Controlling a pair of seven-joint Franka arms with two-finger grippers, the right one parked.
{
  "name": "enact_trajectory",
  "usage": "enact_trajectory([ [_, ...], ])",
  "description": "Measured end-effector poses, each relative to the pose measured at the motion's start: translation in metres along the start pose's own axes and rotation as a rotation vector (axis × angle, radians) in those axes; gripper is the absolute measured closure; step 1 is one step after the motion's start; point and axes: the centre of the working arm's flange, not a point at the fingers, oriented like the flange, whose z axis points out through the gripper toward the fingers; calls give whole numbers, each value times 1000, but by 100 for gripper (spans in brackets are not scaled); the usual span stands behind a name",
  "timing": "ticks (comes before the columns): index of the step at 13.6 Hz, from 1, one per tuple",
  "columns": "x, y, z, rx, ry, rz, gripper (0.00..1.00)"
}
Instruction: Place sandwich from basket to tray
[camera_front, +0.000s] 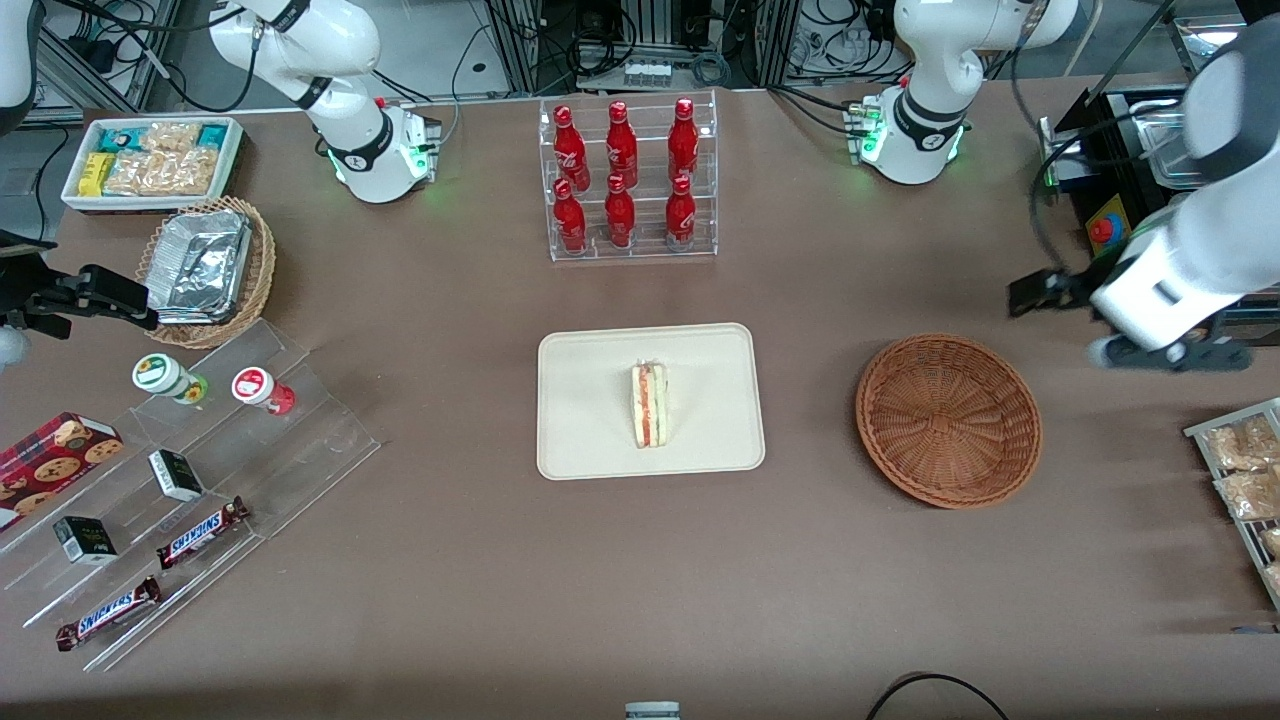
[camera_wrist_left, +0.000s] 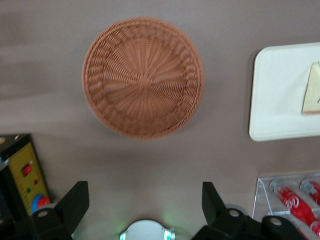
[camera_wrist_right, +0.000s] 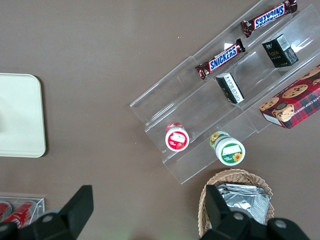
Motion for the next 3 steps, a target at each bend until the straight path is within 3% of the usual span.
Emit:
enact_trajectory([
  [3, -29, -1, -22, 9, -2, 2, 0],
])
